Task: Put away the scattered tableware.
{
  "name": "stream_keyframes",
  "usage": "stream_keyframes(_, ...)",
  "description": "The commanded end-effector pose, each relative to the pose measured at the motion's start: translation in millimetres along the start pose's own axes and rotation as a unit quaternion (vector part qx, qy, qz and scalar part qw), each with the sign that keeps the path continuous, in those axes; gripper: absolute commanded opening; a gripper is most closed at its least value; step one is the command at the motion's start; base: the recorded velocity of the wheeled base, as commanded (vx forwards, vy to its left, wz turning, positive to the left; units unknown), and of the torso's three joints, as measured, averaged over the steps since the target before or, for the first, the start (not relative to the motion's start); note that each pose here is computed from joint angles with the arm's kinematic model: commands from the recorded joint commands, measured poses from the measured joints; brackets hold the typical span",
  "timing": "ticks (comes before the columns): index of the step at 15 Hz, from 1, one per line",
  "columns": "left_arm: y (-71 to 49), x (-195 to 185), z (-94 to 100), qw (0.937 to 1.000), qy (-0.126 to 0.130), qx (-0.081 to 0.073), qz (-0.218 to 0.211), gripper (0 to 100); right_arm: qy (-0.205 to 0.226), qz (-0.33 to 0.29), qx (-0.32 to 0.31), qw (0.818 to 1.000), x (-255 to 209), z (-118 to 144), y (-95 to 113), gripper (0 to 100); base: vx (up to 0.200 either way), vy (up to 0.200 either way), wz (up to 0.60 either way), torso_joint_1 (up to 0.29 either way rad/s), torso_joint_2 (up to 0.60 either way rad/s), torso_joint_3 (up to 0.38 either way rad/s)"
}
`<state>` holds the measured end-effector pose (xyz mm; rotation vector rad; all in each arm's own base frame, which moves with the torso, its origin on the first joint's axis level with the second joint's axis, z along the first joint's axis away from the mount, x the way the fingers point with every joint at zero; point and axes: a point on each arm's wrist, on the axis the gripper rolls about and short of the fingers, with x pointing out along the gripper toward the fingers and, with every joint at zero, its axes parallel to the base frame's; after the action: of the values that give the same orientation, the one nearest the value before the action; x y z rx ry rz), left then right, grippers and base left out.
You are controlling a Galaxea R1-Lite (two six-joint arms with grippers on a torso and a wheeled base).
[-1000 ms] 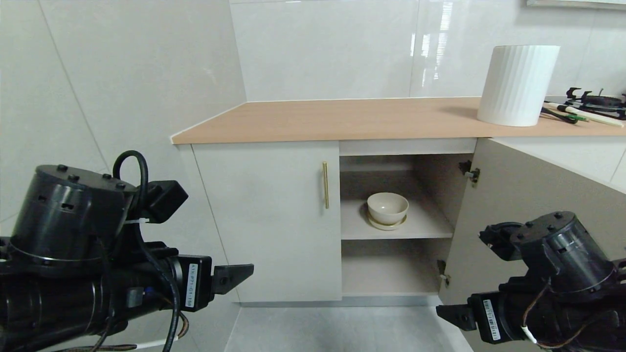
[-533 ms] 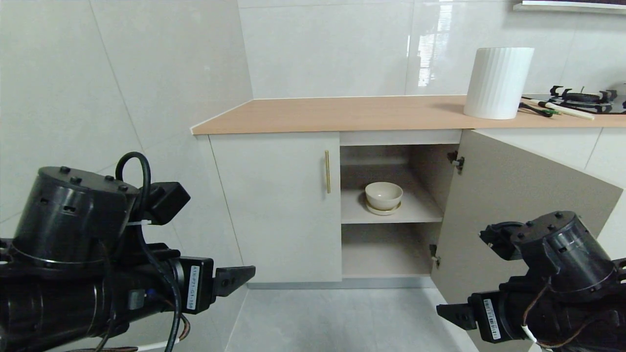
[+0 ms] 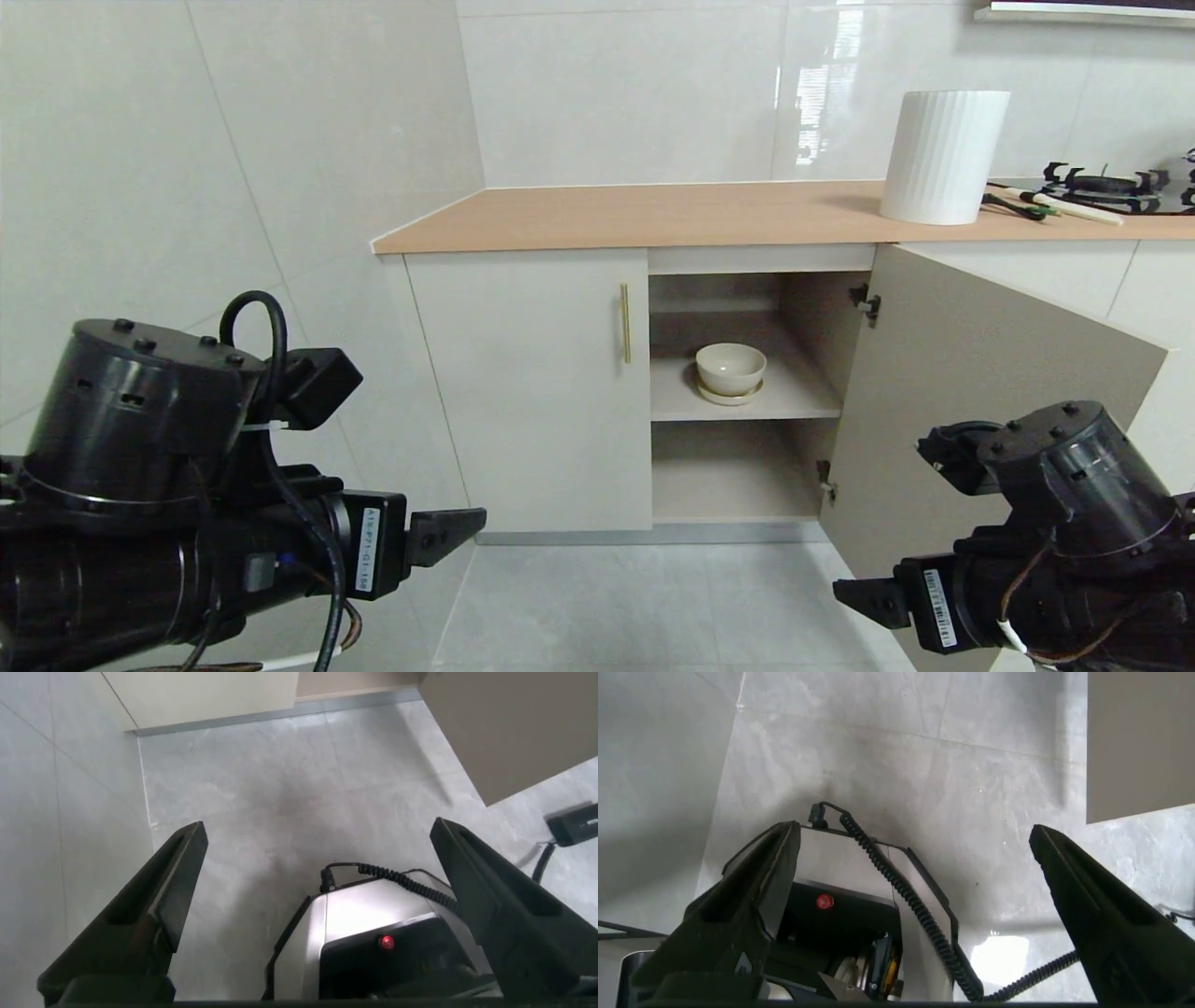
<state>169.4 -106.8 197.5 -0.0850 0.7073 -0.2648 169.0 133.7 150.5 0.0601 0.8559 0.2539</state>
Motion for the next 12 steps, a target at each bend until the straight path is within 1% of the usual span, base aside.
stream_keyframes(1, -0.1, 0.4, 0.0, 1.0000, 0.001, 0.000, 0.000, 100, 0.000, 0.000, 0.000, 1.000, -0.2, -0.1, 0.0, 100, 0.000, 0.000, 0.00, 0.000, 0.00, 0.000)
stream_keyframes(8, -0.1, 0.4, 0.0, 1.0000, 0.000, 0.000, 0.001, 100, 0.000, 0.000, 0.000, 1.000, -0.2, -0.1, 0.0, 100, 0.000, 0.000, 0.00, 0.000, 0.00, 0.000)
stream_keyframes(12, -0.1, 0.4, 0.0, 1.0000, 0.000, 0.001, 0.001, 100, 0.000, 0.000, -0.001, 1.000, -0.5, -0.6, 0.1, 100, 0.000, -0.200, 0.00, 0.004, 0.00, 0.002)
